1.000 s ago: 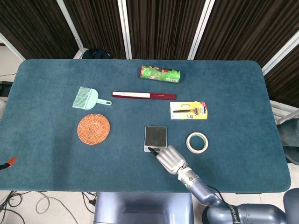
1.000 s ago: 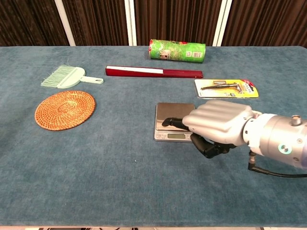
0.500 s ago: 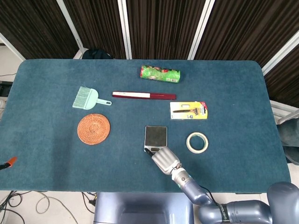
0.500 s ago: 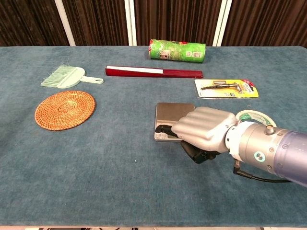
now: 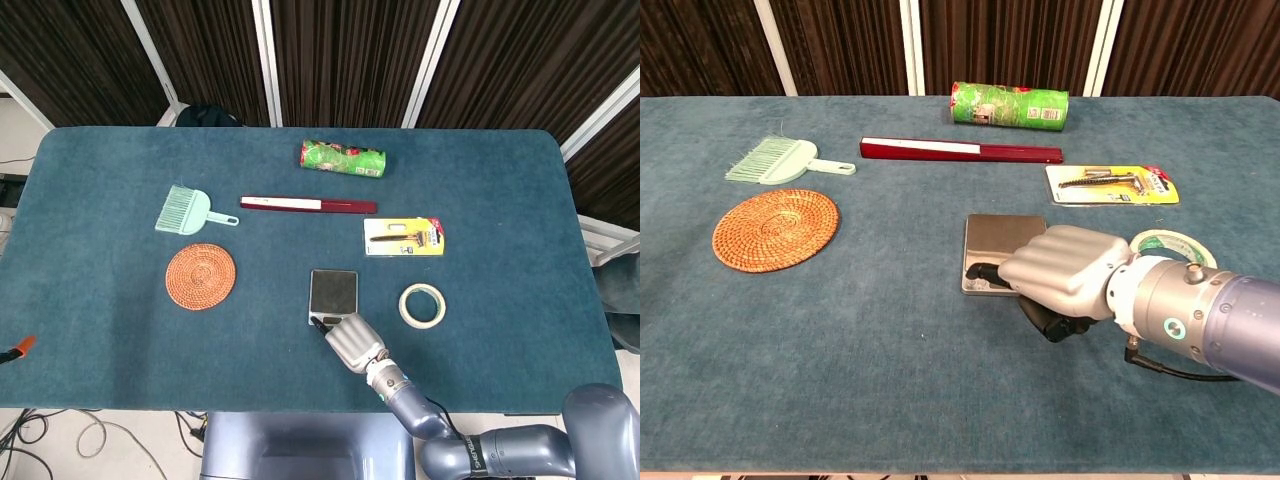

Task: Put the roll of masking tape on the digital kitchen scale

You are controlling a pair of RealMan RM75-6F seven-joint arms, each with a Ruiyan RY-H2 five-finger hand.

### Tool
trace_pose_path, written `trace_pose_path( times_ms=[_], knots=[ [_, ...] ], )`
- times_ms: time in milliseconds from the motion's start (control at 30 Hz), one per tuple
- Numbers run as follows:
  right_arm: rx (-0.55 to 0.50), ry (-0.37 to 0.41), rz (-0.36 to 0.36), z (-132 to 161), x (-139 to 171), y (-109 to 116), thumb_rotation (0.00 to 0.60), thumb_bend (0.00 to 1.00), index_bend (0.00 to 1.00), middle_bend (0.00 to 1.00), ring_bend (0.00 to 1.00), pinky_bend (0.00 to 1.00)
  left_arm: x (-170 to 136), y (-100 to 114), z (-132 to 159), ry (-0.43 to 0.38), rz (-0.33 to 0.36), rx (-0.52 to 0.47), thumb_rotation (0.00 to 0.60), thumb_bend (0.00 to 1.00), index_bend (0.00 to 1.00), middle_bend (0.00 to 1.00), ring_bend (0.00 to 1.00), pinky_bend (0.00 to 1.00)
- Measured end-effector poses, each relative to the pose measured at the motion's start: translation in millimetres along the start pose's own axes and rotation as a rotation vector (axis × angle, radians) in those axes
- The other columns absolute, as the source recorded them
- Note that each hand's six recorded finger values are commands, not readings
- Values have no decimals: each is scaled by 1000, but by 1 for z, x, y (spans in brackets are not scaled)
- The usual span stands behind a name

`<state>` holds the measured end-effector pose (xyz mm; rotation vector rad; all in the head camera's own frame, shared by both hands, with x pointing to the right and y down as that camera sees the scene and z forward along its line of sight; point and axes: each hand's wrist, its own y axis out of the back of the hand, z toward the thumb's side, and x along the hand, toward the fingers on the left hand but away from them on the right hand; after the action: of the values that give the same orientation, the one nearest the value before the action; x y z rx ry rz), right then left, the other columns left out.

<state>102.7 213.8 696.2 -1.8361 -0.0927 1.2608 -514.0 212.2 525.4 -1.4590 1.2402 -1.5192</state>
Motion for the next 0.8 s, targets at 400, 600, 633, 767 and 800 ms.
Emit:
trace_pose_path(
  times_ms=[400, 600, 633, 767, 800],
  knots=[
    [8, 2, 5, 2, 0, -1, 600, 957, 32, 798, 789, 664, 0, 1, 0, 2, 3, -1, 600, 0, 0, 0, 0, 0],
    [5, 6, 4, 3, 0, -1, 600, 957, 32, 798, 789, 664, 0, 1, 0, 1, 3, -1, 600, 0, 0, 0, 0, 0],
    [3, 6, 5, 3, 0, -1, 600, 957, 32, 798, 790, 663, 0, 0, 0, 2, 3, -1, 600, 0, 0, 0, 0, 0],
    [5, 6, 4, 4, -1, -1, 600, 958, 32, 798, 790, 665, 0, 1, 0, 2, 5, -1, 600, 0, 0, 0, 0, 0],
    [5, 6, 5, 4, -1, -1, 600, 958, 32, 798, 789, 664, 0, 1, -1, 2, 6, -2, 600, 0, 0, 0, 0, 0]
  ],
)
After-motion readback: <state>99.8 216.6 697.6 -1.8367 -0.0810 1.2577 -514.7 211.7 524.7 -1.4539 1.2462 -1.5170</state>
